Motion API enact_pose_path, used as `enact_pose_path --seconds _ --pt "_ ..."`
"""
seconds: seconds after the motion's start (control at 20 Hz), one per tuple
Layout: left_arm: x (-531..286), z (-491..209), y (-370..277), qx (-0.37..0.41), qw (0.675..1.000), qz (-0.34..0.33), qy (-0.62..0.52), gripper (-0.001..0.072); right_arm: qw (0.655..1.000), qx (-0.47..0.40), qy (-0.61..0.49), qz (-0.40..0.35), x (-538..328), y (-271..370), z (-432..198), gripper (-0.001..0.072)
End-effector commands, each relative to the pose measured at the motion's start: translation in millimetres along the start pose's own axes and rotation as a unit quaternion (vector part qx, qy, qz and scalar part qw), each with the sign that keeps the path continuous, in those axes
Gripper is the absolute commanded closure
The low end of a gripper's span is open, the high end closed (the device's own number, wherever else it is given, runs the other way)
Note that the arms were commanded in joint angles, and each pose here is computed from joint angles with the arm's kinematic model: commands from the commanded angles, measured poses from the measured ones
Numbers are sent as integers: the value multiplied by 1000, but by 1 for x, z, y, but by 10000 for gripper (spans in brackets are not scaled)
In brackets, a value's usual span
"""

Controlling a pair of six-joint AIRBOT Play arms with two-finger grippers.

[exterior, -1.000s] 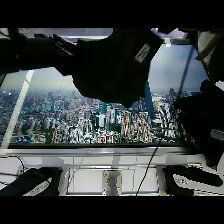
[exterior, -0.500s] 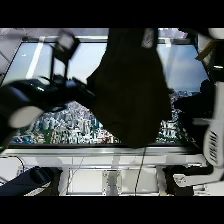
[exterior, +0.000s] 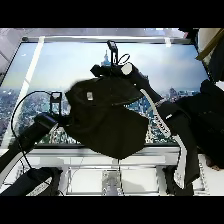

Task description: Fold the clothes and pants, and hang the long-sleeved shirts on hangers.

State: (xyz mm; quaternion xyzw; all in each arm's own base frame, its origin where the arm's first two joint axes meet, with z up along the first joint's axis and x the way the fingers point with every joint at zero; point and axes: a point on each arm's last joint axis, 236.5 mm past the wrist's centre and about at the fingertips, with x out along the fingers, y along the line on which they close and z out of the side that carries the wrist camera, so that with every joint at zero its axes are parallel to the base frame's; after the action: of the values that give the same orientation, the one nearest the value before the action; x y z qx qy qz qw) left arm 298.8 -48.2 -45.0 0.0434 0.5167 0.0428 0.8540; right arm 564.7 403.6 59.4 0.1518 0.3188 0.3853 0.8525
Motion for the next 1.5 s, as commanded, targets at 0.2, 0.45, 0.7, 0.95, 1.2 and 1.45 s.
enact_pose_path --seconds 0.2,0.45,0.7,0.95,1.2,1.45 --pt "-25 58 76 -106 991 41 -69 35 996 -32 74 -41 -166 -36 52 245" --pt "-87 46 180 -213 964 124 -102 40 964 35 203 -170 -379 -80 8 245" --pt "-69 -27 171 -280 958 53 23 40 943 141 251 -166 -407 -74 -132 244" --pt "-33 -4 106 -276 953 -121 33 41 910 319 245 -103 -364 -33 -319 185" --pt "15 -13 81 -296 933 -180 98 86 892 354 271 -79 -359 -19 -356 168" --pt "20 -26 69 -261 936 -198 130 86 894 353 255 -103 -355 -31 -356 171"
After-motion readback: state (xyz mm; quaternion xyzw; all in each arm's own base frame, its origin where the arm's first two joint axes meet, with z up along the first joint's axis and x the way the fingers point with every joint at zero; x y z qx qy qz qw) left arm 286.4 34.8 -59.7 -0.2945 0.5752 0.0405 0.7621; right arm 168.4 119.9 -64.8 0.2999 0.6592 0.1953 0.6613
